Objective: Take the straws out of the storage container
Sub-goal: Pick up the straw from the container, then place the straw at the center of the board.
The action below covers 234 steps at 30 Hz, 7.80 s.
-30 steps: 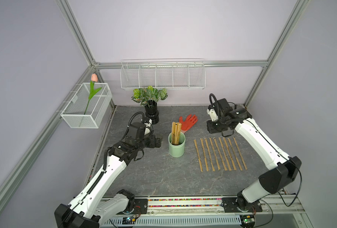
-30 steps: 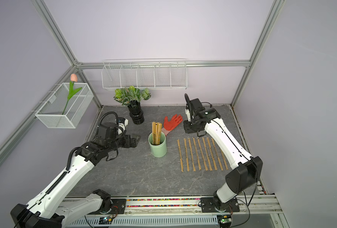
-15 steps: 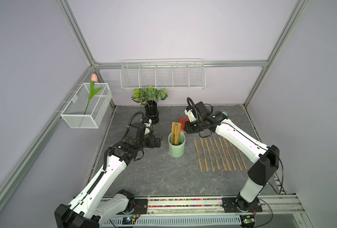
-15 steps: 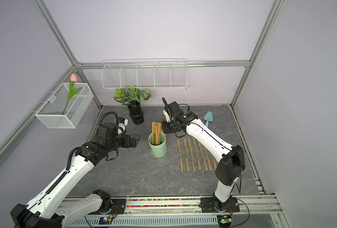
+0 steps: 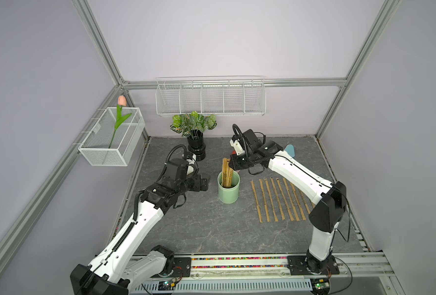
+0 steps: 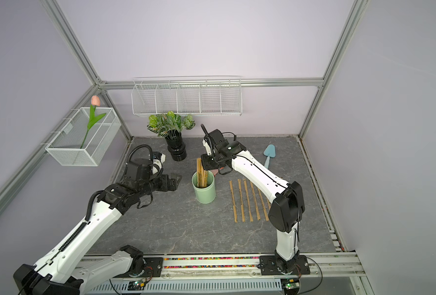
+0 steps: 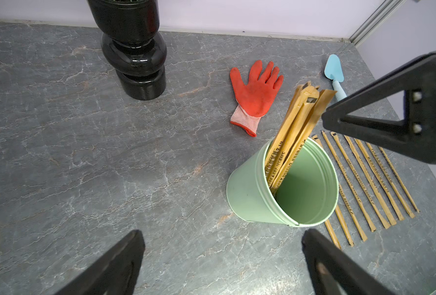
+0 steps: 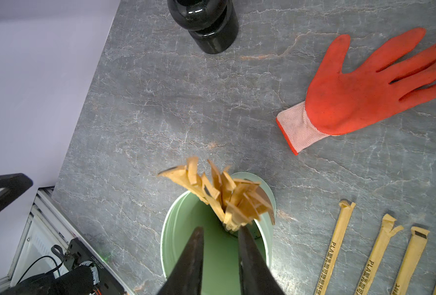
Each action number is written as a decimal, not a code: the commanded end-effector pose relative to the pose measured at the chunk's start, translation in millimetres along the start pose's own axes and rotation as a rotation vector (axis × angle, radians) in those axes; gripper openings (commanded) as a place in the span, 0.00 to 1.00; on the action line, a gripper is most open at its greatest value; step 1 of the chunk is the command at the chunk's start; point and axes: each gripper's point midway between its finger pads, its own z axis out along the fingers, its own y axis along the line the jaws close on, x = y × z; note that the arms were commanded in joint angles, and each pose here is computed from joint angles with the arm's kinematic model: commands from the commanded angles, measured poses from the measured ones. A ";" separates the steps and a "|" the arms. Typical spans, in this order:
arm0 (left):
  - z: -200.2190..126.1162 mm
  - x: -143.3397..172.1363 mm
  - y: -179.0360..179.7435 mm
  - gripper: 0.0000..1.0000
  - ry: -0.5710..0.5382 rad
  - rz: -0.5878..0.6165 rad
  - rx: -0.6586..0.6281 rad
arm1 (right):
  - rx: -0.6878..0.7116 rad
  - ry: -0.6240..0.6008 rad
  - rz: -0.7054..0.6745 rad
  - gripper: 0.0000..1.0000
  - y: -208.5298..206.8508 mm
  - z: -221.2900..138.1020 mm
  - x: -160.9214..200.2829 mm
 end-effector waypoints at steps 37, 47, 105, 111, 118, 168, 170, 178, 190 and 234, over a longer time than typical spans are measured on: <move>-6.1 -3.7 -5.9 1.00 -0.013 0.013 0.025 | 0.011 0.096 0.001 0.22 6.4 30.9 16.5; -6.6 -3.7 -6.0 1.00 -0.013 0.014 0.025 | 0.017 0.106 -0.019 0.24 11.5 27.5 19.4; -6.4 -3.4 -4.3 1.00 -0.013 0.014 0.015 | -0.028 -0.010 -0.174 0.07 41.2 -98.4 -14.6; -6.6 -3.8 -4.3 1.00 -0.014 0.014 0.016 | -0.069 -0.013 -0.157 0.07 36.1 -118.3 -18.5; -5.0 -2.7 -3.5 1.00 -0.008 0.015 0.011 | -0.120 -0.042 -0.124 0.07 26.8 -150.9 -23.0; -3.8 -2.0 -4.6 1.00 -0.002 0.013 0.018 | 0.103 0.504 0.040 0.07 -89.6 -32.0 87.3; -3.7 -1.9 -4.8 1.00 -0.002 0.014 0.019 | 0.113 0.514 0.045 0.07 -93.2 -21.2 88.2; -3.4 -1.6 -5.1 1.00 0.000 0.013 0.021 | 0.139 0.564 0.071 0.07 -105.2 12.9 96.2; -3.3 -1.4 -5.6 1.00 0.002 0.013 0.024 | 0.130 0.596 0.113 0.07 -112.0 45.0 104.7; -0.1 0.3 -3.7 1.00 0.011 0.012 0.013 | 0.120 0.489 0.247 0.14 -135.4 64.9 100.6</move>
